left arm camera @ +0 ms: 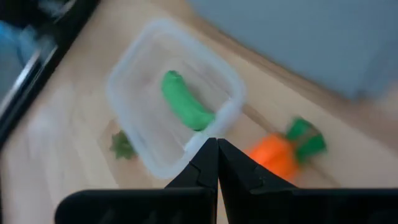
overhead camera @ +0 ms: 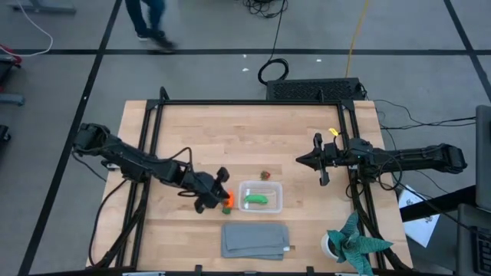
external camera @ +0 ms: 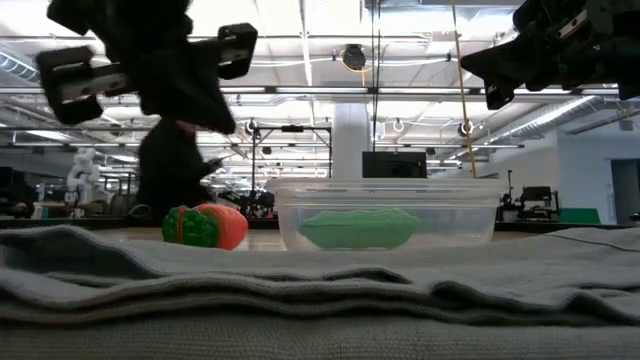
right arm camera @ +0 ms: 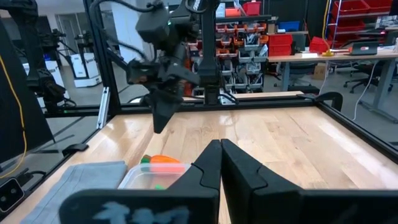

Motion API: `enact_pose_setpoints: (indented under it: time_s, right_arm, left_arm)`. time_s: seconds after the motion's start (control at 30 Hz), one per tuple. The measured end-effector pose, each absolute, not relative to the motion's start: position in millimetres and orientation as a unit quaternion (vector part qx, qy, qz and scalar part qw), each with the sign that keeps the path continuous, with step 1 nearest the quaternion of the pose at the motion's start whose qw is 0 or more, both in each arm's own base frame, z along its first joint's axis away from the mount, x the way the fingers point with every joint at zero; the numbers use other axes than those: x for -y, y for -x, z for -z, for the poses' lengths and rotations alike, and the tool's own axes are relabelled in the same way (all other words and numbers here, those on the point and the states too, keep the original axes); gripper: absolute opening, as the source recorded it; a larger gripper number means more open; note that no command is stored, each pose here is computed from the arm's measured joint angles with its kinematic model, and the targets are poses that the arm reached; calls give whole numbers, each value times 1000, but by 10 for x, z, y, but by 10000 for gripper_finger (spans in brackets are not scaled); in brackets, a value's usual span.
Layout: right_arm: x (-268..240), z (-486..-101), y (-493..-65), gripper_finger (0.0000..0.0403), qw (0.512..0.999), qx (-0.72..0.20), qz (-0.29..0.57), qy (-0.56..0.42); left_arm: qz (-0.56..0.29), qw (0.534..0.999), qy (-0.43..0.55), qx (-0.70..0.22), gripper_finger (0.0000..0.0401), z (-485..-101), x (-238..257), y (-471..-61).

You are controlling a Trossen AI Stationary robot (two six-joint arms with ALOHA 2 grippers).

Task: Pick and placing Produce into tupperware
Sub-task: Put the carrot into the transparent bin

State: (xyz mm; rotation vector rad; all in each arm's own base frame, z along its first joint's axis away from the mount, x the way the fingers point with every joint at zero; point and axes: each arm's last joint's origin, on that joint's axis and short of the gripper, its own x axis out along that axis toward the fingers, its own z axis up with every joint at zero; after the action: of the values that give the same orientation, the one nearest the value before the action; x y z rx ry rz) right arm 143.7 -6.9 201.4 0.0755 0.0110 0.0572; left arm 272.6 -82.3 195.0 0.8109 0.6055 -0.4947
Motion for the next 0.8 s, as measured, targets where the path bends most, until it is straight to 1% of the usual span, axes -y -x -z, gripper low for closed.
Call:
enact_pose_setpoints:
  time_s: [0.1, 0.2, 0.3, 0.4, 0.53, 0.6, 0.7, 0.8]
  right_arm:
    - [69, -2014, -1437, 0, 999, -5, -29, -38]
    - [70, -2014, -1437, 0, 999, -5, -28, -38]
    - [69, -2014, -1437, 0, 999, -5, -29, -38]
    - [70, -2014, -1437, 0, 999, -5, -28, -38]
    - [70, -2014, -1437, 0, 999, -5, -28, -38]
    - [70, -2015, -1437, 0, 999, -5, -28, -38]
    - [70, -2014, -1437, 0, 999, -5, -28, -38]
    - [70, -2014, -1437, 0, 999, -5, -28, -38]
  left_arm:
    - [261, 824, -423, -272, 19, -1945, 869, -2709]
    - [295, 820, -415, -261, 51, -1942, 896, -2697]
    - [294, 836, -382, -263, 102, -1949, 903, -2701]
    - [292, 838, -375, -266, 163, -1948, 903, -2700]
    - [296, 827, -402, -259, 244, -1949, 899, -2702]
    - [280, 819, -428, -260, 278, -1949, 887, -2706]
    - [245, 800, -477, -268, 318, -1950, 877, -2708]
    - [224, 789, -503, -274, 344, -1951, 893, -2700]
